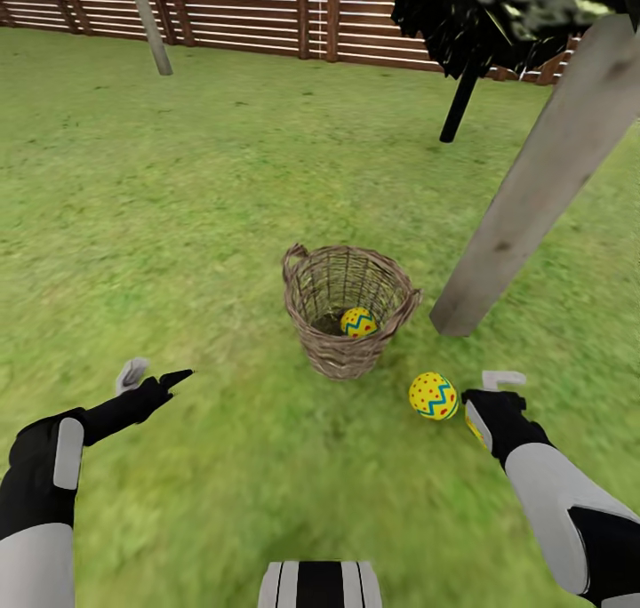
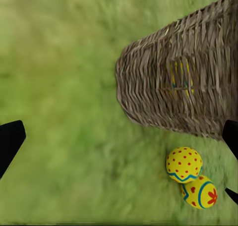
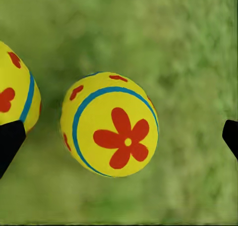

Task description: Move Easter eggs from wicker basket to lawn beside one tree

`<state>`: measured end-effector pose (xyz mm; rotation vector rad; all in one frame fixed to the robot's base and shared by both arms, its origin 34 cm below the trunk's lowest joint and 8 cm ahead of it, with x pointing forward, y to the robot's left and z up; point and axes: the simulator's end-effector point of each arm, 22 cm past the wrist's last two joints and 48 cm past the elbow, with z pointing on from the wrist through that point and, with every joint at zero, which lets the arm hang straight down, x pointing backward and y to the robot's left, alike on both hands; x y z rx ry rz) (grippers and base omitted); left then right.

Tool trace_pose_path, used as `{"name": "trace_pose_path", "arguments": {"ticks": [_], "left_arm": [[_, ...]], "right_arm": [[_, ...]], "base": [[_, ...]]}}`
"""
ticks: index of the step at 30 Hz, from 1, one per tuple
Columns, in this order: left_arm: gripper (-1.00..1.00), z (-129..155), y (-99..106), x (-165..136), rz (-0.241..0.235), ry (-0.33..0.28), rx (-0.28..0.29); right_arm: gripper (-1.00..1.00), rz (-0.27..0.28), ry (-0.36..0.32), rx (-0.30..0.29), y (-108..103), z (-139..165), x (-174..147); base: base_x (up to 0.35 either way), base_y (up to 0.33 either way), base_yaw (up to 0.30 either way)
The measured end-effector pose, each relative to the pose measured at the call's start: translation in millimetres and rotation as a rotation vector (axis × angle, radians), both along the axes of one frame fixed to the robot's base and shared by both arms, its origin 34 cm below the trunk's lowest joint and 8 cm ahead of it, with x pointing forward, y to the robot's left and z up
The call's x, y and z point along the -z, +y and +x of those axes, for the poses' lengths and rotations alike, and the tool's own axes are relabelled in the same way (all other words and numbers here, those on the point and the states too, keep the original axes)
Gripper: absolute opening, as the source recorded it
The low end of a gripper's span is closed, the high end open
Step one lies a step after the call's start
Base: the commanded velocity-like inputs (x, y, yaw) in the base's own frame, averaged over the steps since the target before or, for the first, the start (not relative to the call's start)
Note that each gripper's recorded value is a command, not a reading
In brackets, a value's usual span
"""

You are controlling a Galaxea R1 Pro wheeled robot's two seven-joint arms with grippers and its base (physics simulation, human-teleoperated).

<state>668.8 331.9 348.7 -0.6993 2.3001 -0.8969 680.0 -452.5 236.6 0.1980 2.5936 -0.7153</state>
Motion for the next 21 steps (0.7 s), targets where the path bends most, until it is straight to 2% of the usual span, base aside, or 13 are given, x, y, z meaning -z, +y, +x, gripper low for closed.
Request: {"name": "trace_pose_path", "arguments": {"ticks": [4,7,11,14,21], "left_arm": [[1.00,2,0,-10,0.000,-0.016,0.000],[1.00,4,0,-18,0.000,-0.030,0.000],[1.00,7,1,-29,0.002,-0.050,-0.001],[1.00,9,1,-37,0.002,-0.067,0.000],[1.00,11,3,-55,0.009,-0.090,-0.002]], "right_arm": [[1.00,0.001,-0.017,-0.001,1,5,-10],[1.00,0.012,-0.033,-0.006,3,9,-17],[1.00,0.145,-0.052,-0.078,32,20,-15],[1.00,0.297,-0.068,-0.161,67,30,-14],[1.00,0.434,-0.098,-0.222,95,38,-30]], "base": [[-0.243,0.169,0.000],[-0.033,0.024,0.000],[-0.002,0.002,0.000],[0.000,0.000,0.000],[0.000,0.000,0.000]]}}
